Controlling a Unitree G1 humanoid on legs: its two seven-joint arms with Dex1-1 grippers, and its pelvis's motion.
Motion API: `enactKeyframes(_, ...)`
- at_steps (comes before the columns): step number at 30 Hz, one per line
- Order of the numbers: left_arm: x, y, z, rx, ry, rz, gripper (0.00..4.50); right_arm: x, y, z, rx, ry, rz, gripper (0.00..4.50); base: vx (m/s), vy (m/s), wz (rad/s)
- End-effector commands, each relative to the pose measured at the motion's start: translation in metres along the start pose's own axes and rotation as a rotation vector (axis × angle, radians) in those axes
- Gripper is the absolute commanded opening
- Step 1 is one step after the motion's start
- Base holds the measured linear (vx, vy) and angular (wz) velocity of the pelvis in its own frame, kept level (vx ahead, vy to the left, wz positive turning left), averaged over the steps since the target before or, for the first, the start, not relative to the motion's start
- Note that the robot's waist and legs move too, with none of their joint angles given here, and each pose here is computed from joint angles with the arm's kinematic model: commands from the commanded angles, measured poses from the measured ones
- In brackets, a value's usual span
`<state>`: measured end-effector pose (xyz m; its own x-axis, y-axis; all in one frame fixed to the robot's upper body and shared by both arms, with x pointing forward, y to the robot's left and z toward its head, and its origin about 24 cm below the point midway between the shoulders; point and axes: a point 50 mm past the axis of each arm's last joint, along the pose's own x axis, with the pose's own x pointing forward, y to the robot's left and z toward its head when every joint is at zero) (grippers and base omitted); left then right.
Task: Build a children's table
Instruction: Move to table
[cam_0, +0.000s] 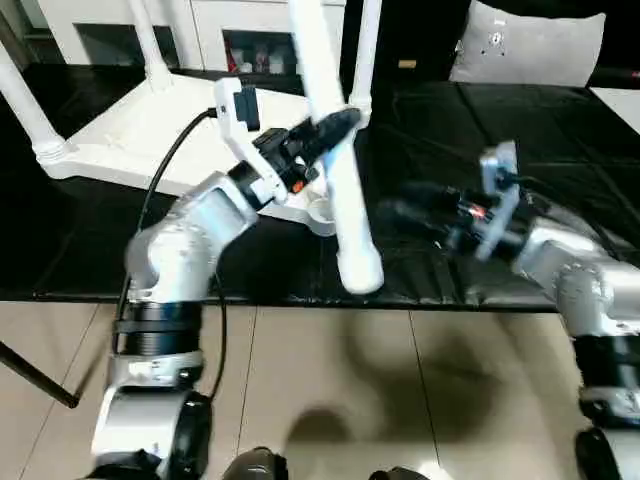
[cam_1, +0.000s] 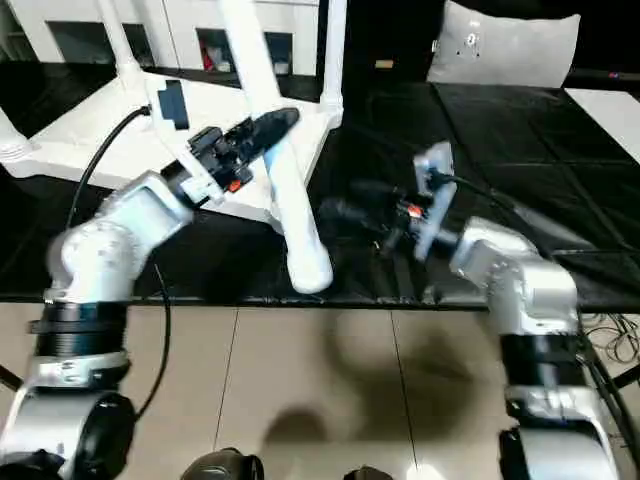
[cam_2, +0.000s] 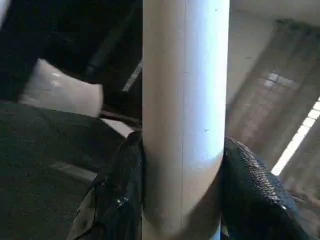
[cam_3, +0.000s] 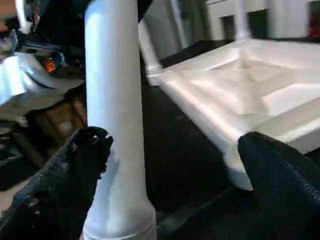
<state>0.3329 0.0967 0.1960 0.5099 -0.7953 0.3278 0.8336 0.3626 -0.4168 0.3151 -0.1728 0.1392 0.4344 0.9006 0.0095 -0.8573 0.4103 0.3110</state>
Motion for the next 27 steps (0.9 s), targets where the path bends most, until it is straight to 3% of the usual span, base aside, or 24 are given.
enactKeyframes(1, 0.008, -0.013, 0.009, 0.029, 0.014, -0.096, 1.77, -0.001, 0.007, 0.004, -0.009, 0.012, 0.058, 4.5, 0.0, 0.0, 0.0)
enactKeyframes(10, 0.01, -0.02, 0.01, 0.029, 0.061, -0.19, 1.77, 0.0, 0.014, 0.006, 0.0, 0.059, 0.131, 4.5, 0.0, 0.0, 0.0)
enactKeyframes(14, 0.01, -0.022, 0.007, 0.061, 0.092, -0.209, 1.77, 0.006, 0.015, 0.005, -0.05, 0.108, 0.134, 4.5, 0.0, 0.0, 0.0)
enactKeyframes(23, 0.011, -0.034, -0.003, 0.133, 0.168, -0.309, 1.77, 0.017, 0.025, -0.007, -0.083, 0.216, 0.255, 4.5, 0.0, 0.0, 0.0)
enactKeyframes(27, 0.012, -0.036, -0.004, 0.145, 0.172, -0.324, 1.77, 0.021, 0.028, -0.007, -0.074, 0.208, 0.288, 4.5, 0.0, 0.0, 0.0)
